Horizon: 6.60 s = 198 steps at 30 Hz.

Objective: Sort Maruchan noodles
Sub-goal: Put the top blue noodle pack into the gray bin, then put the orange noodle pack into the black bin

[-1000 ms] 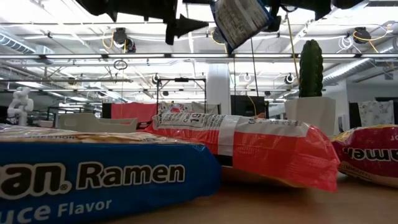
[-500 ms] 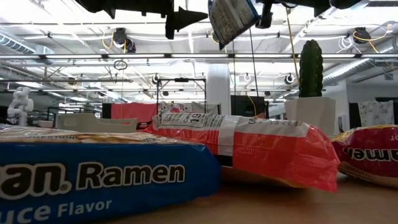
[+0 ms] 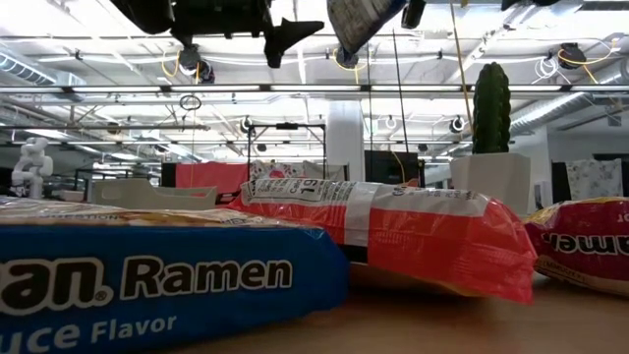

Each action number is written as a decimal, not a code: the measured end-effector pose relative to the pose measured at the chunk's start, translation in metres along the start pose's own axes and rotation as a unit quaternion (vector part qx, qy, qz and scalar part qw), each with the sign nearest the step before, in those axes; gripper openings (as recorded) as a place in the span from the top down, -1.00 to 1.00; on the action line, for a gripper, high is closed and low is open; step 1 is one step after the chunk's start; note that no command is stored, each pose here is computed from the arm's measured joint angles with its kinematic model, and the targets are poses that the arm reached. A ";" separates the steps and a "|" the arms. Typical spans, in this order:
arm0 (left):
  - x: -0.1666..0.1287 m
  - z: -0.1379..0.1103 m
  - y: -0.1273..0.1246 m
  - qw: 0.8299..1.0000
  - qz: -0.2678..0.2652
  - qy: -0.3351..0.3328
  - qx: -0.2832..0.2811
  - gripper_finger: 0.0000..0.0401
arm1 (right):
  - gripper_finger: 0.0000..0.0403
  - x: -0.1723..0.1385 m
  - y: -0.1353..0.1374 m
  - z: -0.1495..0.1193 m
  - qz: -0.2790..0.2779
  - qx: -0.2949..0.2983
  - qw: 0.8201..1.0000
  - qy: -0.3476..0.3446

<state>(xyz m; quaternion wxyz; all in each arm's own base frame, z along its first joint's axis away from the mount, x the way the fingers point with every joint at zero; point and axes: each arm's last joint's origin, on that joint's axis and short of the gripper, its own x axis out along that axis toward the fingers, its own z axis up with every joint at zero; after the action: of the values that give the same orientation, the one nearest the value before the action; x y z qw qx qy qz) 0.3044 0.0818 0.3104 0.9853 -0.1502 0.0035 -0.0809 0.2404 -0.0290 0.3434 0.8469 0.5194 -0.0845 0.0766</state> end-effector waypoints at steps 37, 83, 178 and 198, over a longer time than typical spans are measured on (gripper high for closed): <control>-0.006 0.019 -0.002 0.994 -0.089 -0.062 0.017 -0.41 | 1.00 0.048 0.007 0.010 0.059 -0.017 0.998 0.027; 0.014 0.002 -0.001 0.985 0.127 -0.104 0.049 0.35 | 0.32 -0.006 -0.036 0.119 0.028 -0.066 0.997 0.030; -0.131 -0.022 0.072 0.729 0.552 0.302 -0.272 -0.40 | 0.25 -0.017 -0.013 0.090 -0.008 -0.081 0.990 0.114; -0.066 -0.032 0.014 0.871 0.241 0.371 -0.216 -0.40 | 0.25 -0.005 0.004 0.008 -0.161 0.018 0.980 0.118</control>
<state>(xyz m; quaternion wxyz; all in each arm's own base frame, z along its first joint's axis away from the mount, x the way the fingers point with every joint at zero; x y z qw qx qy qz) 0.2403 0.0956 0.2742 0.8436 -0.3127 0.4219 0.1125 0.2343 -0.0341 0.3496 0.8427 0.5286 0.1021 0.0012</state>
